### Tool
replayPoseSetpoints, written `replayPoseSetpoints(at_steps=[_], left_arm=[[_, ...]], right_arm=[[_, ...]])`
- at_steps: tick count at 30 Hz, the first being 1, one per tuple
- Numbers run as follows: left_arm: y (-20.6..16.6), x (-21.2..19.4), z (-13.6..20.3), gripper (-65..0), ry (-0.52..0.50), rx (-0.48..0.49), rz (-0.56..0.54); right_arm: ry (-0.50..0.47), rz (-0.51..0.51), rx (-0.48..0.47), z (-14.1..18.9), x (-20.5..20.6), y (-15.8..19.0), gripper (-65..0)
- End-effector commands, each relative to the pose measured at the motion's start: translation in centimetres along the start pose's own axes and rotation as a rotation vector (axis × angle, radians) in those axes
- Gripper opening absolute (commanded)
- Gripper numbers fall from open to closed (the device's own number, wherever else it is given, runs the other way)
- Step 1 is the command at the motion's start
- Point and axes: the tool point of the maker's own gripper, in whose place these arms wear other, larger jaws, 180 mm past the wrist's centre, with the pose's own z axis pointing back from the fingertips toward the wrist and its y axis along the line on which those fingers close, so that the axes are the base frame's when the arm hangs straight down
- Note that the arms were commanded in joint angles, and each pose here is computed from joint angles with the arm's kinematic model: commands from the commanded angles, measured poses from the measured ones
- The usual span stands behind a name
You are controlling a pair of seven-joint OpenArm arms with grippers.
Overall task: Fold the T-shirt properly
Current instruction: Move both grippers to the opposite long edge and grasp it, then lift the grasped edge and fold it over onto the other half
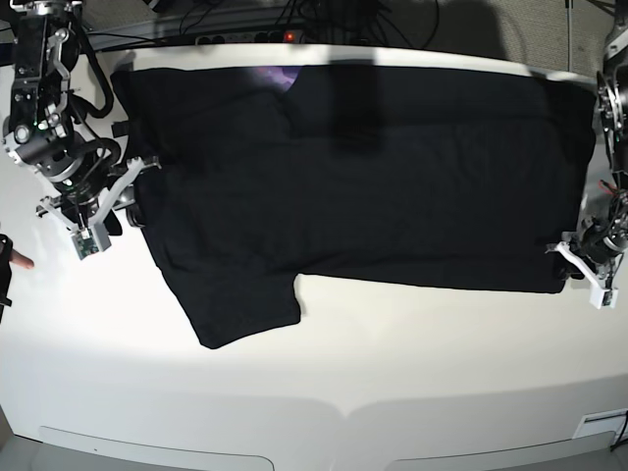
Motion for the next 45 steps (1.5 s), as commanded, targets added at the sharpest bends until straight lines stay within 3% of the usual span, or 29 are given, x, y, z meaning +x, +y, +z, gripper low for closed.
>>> replayPoseSetpoints(at_steps=[1,9,12,15,18,24,31,38,45], left_arm=[[0.4,0.8,0.1,-44.4,0.0,0.01,-0.014],[-3.4,-1.6,-0.9,-45.5,0.074,-0.085,-0.006],[-3.3,-1.8,-0.9,-52.2,0.089,-0.084,-0.007],[-3.1,-1.6,-0.8,-62.9,0.079,-0.081,0.007],[-3.0,-1.3,-0.8,-65.0,0.068,-0.081,0.022],[-3.2,-0.6,-0.8,-65.0,0.034,-0.09,0.073],[-3.4,1.1,-0.7,-65.0,-0.051,-0.113,0.203],[-3.4,0.8,-0.7,-65.0,-0.044,-0.111,0.202],[-3.5,0.7,-0.7,-65.0,-0.042,-0.112,0.203]], right_arm=[[-0.045,0.012,-0.011,0.3,1.4,-0.6,-42.5],[-0.067,0.013,-0.011,0.3,1.8,-0.6,-42.5],[-0.112,0.013,-0.01,0.4,2.6,-0.6,-42.5],[-0.177,0.013,-0.01,0.5,3.8,-0.6,-42.5],[-0.216,-0.002,-0.004,0.5,5.1,-0.8,-42.5],[-0.174,-0.056,0.007,-1.9,6.2,-2.3,-42.5],[-0.031,-0.121,0.079,-9.2,5.0,-2.6,-42.5],[0.016,-0.12,0.084,-13.2,9.2,-4.9,-42.5],[0.169,-0.211,0.105,-16.2,9.5,-5.8,-42.5]])
